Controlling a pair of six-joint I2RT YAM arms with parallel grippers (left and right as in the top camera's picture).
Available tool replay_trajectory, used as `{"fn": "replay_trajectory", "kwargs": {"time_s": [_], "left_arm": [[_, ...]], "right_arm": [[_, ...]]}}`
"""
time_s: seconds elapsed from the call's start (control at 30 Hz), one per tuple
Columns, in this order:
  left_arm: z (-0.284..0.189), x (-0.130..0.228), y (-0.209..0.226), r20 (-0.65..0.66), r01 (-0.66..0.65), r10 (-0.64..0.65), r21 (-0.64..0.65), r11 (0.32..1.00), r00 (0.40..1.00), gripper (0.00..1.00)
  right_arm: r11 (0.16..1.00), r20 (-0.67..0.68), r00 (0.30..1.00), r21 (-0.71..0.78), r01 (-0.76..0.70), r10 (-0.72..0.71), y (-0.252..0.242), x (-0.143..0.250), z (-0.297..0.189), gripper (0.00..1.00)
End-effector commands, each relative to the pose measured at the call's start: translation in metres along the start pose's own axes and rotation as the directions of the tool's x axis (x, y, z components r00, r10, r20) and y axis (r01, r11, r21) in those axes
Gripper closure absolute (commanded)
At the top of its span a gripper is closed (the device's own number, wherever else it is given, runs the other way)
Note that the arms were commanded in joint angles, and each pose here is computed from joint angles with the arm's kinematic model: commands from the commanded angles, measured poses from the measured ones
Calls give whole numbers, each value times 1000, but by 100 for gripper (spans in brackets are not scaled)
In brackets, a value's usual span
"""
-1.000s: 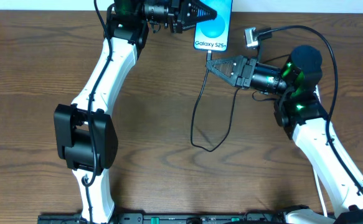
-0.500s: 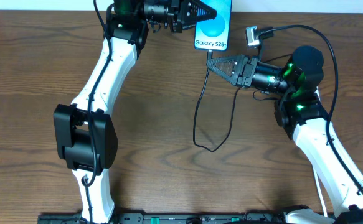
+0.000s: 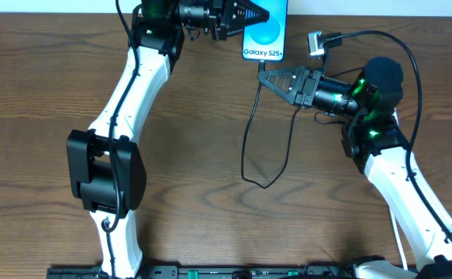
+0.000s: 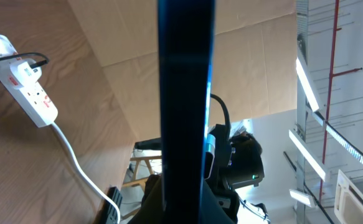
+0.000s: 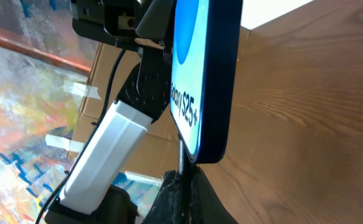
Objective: Plug charger to phone and switch on socket
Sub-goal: 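Push the plug up into the phone port and open the right gripper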
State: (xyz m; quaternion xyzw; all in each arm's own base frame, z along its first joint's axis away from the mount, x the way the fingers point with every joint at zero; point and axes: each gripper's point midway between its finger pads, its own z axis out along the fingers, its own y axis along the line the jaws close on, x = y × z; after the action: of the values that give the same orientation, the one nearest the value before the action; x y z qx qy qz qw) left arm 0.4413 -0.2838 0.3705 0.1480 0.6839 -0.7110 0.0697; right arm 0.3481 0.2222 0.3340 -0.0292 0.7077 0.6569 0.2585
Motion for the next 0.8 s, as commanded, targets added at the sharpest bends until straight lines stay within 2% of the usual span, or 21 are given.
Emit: {"fn": "replay_trajectory", "kwargs": {"time_s": [0.0, 0.17, 0.33, 0.4, 0.5, 0.53, 0.57, 0.67, 0.77], "left_arm": [[0, 16, -31, -72, -84, 85, 21, 996, 994, 93], [0, 16, -31, -72, -84, 86, 21, 996, 994, 93], [0, 16, -31, -72, -84, 86, 21, 996, 994, 93], [0, 16, -31, -72, -84, 86, 21, 996, 994, 93], [-1, 16, -31, -69, -84, 86, 20, 996, 994, 93], [-3, 15, -31, -65, -89, 90, 19, 996, 994, 93], [-5, 14, -30, -60, -106, 107, 18, 994, 992, 93], [-17, 8, -27, -36, -140, 140, 8, 990, 990, 93], [-25, 5, -21, -22, -162, 162, 1, 987, 987, 93]], "right_arm": [[999, 114, 993, 38, 16, -20, -3, -23, -6, 99], [999, 114, 993, 38, 16, -21, -3, -23, -6, 99], [999, 96, 995, 31, 24, -27, -2, -20, -6, 90], [999, 88, 996, 27, 24, -26, -2, -19, -5, 79], [999, 85, 996, 26, 24, -26, -1, -18, -5, 53], [999, 82, 996, 25, 24, -26, -1, -18, -5, 39], [999, 78, 997, 23, 24, -26, -1, -17, -5, 30], [999, 65, 998, 27, 26, -28, -3, -14, -5, 19], [998, 56, 998, 56, 8, -11, -12, -11, -5, 3]]}}
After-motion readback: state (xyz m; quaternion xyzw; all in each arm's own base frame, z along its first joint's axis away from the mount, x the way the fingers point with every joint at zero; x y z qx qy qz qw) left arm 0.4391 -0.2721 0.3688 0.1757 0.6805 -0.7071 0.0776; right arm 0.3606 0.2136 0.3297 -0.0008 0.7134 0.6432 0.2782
